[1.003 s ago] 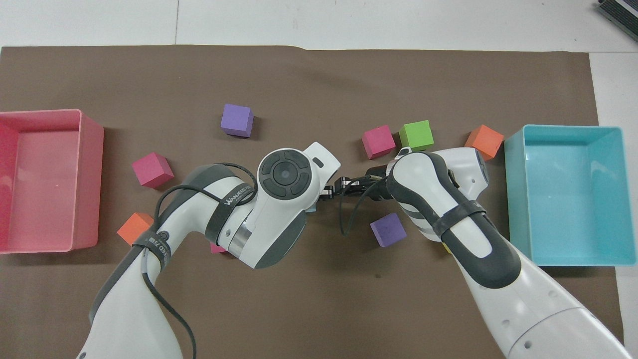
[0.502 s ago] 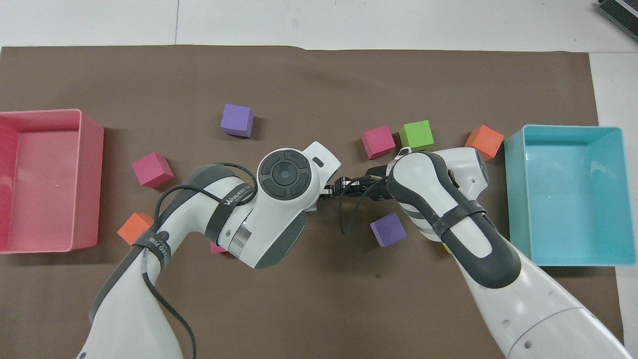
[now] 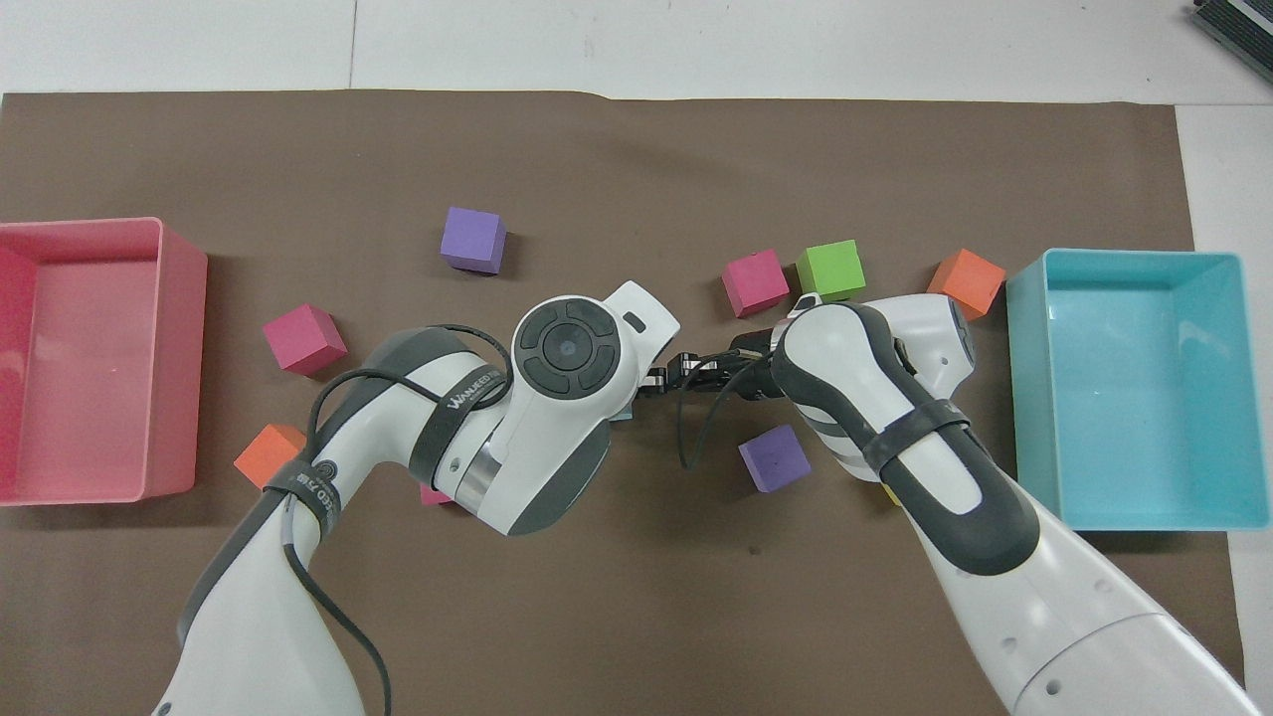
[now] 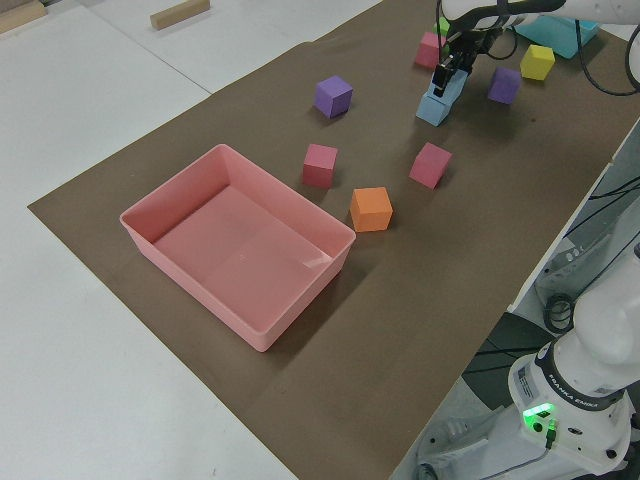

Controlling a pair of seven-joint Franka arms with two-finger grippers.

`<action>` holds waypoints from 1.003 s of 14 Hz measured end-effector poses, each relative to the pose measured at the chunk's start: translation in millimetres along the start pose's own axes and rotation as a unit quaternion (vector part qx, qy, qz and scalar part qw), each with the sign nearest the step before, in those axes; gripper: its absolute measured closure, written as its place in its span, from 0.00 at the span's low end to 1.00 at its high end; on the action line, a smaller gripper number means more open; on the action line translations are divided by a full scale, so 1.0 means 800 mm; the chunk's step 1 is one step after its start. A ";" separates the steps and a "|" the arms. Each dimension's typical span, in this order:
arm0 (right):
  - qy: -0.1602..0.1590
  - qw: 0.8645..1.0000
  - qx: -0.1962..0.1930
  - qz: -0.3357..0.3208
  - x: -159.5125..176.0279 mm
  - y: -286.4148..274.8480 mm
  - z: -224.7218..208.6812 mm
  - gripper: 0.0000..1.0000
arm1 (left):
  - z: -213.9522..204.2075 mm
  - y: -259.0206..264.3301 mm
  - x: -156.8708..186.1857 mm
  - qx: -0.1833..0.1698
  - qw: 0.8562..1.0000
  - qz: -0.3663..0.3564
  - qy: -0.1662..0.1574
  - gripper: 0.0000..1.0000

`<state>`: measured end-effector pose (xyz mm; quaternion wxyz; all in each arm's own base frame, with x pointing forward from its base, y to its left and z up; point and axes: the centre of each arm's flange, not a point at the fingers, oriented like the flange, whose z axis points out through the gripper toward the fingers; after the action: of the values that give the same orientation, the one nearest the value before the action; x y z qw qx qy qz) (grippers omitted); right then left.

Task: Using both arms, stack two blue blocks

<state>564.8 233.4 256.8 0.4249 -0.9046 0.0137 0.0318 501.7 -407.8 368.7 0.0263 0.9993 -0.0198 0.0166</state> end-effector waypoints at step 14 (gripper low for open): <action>0.000 1.000 0.000 0.000 0.000 0.000 0.000 0.99 | -0.001 -0.002 0.002 0.000 1.000 -0.004 0.002 0.00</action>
<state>564.7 233.4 256.8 0.4249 -0.9046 0.0136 0.0318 503.3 -406.3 369.4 0.0267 0.9994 -0.0158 0.0180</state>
